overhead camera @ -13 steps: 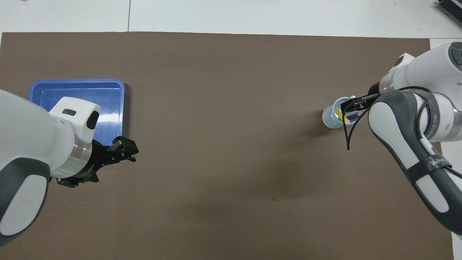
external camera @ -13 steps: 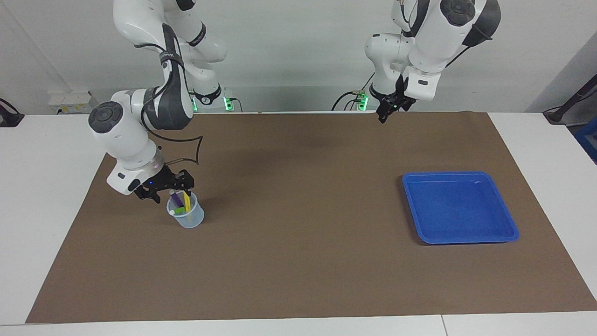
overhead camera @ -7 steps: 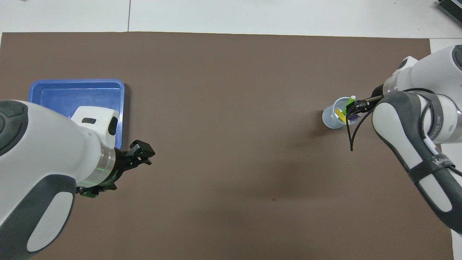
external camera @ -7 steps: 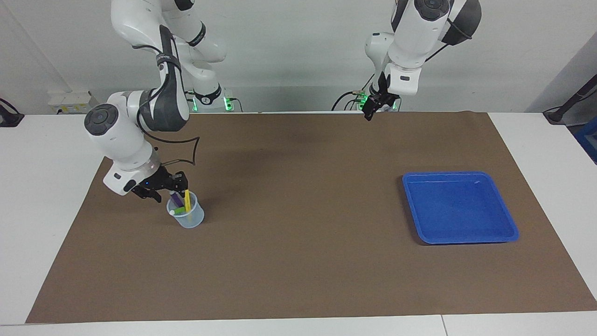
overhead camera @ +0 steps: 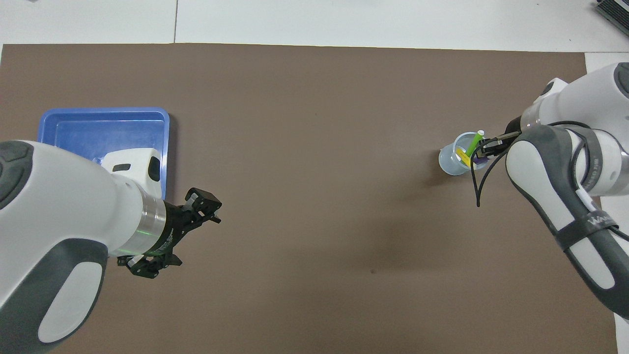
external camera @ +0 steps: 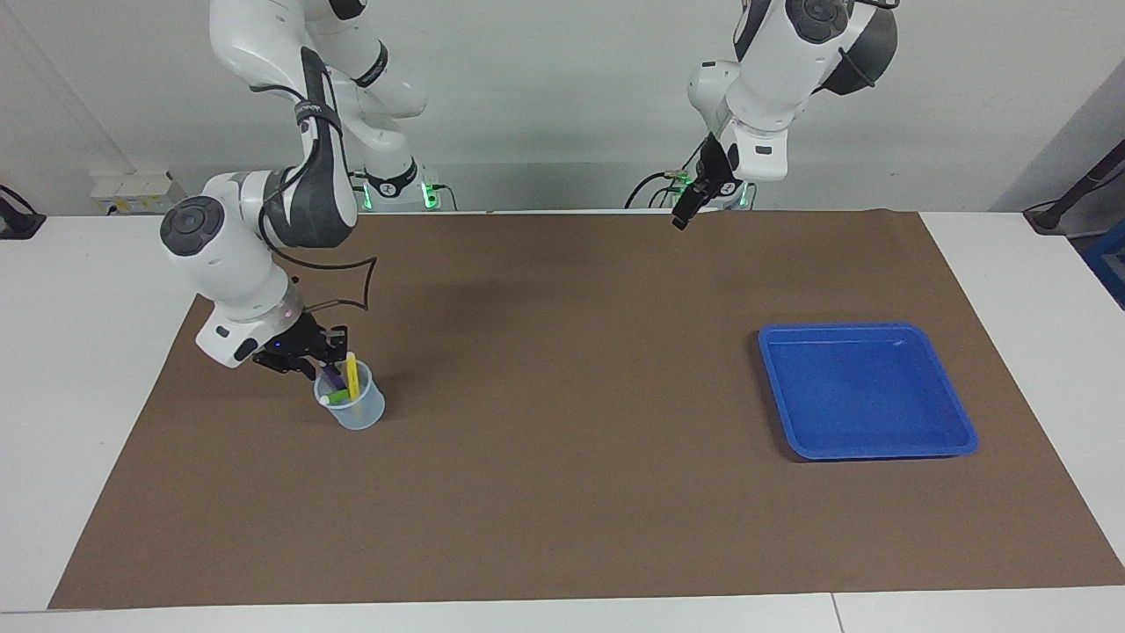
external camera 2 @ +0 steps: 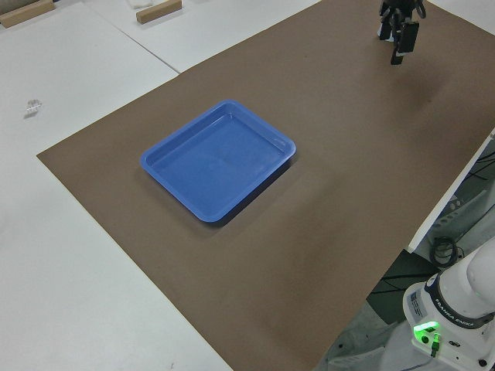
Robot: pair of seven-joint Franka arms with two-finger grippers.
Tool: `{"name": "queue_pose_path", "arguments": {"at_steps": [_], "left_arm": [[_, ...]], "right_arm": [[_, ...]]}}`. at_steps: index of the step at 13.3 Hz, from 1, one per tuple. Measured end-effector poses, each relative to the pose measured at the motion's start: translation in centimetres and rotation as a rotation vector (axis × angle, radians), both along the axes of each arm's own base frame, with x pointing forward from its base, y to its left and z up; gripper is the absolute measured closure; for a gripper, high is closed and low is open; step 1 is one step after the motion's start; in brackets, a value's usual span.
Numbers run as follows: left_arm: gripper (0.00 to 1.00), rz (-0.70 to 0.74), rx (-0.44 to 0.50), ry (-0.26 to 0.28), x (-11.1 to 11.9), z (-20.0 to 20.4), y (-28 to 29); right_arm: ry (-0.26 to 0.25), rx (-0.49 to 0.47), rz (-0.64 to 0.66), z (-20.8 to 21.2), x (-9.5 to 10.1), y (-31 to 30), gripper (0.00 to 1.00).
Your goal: Right arm passes pens to left for tray arrangement
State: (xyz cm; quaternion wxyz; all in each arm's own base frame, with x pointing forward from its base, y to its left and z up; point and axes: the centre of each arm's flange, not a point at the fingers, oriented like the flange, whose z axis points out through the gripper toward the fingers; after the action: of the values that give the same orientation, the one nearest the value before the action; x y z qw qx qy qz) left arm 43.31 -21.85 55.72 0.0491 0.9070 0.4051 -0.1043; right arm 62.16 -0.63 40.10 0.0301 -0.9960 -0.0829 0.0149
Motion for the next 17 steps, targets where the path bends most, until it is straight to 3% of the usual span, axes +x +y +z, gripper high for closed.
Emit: {"name": "queue_pose_path", "arguments": {"at_steps": [7, 13, 17], "left_arm": [[0.00, 0.231, -0.072, -0.006, -1.6, -0.9, -1.3], [0.00, 0.370, -0.107, -0.013, -3.6, -0.9, -6.2], [0.00, 0.436, -0.128, -0.025, -4.0, -0.5, -7.5]], "right_arm": [[0.000, 0.000, 0.000, 0.1, -0.1, 0.0, 0.83], [0.013, -0.001, 0.002, 0.5, -0.3, 0.0, 0.83], [0.044, 0.000, 0.010, 5.0, -0.5, 0.2, 0.83]]}}
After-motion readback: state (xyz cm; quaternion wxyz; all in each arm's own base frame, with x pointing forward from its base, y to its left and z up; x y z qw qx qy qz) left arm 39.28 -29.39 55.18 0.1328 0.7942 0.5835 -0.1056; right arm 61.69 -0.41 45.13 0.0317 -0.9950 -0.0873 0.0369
